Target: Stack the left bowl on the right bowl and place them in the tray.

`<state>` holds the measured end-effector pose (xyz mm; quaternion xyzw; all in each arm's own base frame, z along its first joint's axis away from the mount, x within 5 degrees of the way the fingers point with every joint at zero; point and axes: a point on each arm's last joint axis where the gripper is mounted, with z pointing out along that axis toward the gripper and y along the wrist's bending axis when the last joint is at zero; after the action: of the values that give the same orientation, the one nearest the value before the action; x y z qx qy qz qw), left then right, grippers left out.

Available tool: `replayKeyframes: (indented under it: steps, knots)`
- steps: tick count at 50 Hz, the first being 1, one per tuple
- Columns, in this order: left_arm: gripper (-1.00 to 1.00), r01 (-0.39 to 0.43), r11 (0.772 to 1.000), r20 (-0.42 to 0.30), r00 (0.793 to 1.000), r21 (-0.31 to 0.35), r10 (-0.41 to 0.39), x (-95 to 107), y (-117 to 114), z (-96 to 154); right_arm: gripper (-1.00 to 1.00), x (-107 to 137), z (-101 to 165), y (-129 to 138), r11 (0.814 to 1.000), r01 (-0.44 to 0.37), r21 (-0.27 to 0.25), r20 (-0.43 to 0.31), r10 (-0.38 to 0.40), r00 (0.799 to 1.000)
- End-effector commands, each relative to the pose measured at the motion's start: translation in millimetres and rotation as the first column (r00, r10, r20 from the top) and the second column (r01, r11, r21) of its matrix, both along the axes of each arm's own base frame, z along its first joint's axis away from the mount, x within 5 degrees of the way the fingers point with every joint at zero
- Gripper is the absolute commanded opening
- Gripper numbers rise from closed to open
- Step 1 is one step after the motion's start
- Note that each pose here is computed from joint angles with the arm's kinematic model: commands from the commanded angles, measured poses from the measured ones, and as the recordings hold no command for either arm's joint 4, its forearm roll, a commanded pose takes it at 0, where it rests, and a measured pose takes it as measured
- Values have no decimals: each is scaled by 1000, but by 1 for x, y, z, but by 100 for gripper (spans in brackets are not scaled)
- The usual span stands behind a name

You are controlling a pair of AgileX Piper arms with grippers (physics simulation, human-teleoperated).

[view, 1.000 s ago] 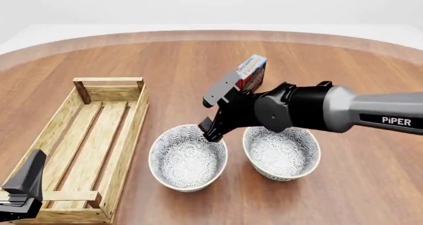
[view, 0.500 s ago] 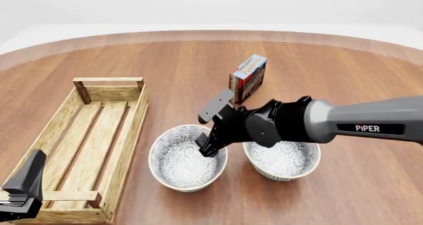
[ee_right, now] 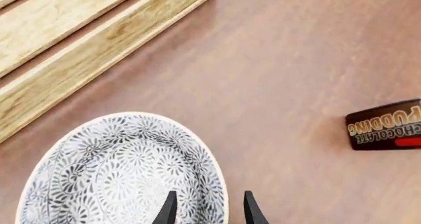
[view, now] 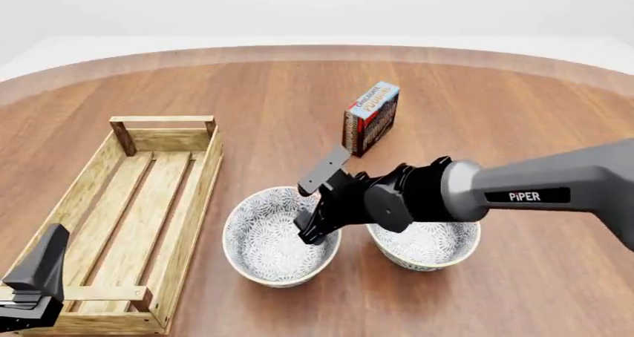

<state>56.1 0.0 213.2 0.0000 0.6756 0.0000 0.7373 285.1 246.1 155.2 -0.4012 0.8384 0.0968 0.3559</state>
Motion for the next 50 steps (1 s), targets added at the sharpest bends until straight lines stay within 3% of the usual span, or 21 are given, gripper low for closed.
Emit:
replayKeyframes:
  steps: [1,6,7,22,28,29,40,45,50]
  knots:
    - [100,0,1000,0,1000,0,0,0,0,0,100,-3,-15,5,1000,-1,1,-19,1,1000]
    - [100,0,1000,0,1000,0,0,0,0,0,100,-5,-16,5,1000,-5,-1,-21,5,1000]
    - [100,0,1000,0,1000,0,0,0,0,0,-100,-1,-16,1,1000,-2,-8,-12,2,1000]
    - [100,0,1000,0,1000,0,0,0,0,0,-100,2,26,-13,1000,1,10,56,-1,998]
    - [100,0,1000,0,1000,0,0,0,0,0,-100,-2,56,-17,999,-6,37,103,2,995]
    - [100,0,1000,0,1000,0,0,0,0,0,-100,-4,72,-20,999,-7,54,128,0,992]
    - [100,0,1000,0,1000,0,0,0,0,0,-100,-18,131,-30,987,-3,160,218,-32,975]
    - [100,0,1000,0,1000,0,0,0,0,0,-100,-20,172,-53,970,48,240,271,-114,956]
    - [100,0,1000,0,1000,0,0,0,0,0,-100,-26,195,-69,955,77,285,297,-164,941]
